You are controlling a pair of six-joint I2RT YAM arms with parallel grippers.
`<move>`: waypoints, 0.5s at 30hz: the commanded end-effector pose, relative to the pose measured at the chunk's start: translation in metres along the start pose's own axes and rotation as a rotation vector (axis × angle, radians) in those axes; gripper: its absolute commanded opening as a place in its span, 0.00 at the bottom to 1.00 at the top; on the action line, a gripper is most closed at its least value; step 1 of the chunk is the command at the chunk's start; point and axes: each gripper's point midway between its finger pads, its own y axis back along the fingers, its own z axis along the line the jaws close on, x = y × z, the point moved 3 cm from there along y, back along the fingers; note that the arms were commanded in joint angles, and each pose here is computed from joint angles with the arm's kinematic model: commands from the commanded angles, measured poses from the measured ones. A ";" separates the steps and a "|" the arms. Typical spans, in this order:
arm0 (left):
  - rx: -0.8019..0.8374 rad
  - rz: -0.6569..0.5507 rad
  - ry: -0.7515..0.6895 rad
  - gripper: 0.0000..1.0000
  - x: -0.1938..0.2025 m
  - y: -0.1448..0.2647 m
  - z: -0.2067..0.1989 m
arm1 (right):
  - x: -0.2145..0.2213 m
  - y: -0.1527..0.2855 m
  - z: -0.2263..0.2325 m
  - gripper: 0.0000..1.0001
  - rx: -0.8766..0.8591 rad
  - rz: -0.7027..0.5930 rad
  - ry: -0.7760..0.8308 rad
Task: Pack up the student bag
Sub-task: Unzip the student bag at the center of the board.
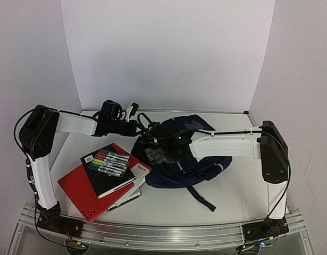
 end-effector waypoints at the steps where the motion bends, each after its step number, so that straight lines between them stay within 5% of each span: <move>1: 0.012 -0.122 -0.095 0.00 -0.045 0.024 -0.026 | -0.016 0.012 -0.033 0.97 0.195 -0.032 -0.021; 7: 0.004 -0.125 -0.098 0.00 -0.045 0.026 -0.026 | -0.017 0.019 -0.044 0.97 0.253 -0.032 -0.026; 15: 0.034 -0.126 -0.113 0.00 -0.046 0.028 -0.035 | 0.012 -0.017 -0.004 0.96 0.122 0.065 0.000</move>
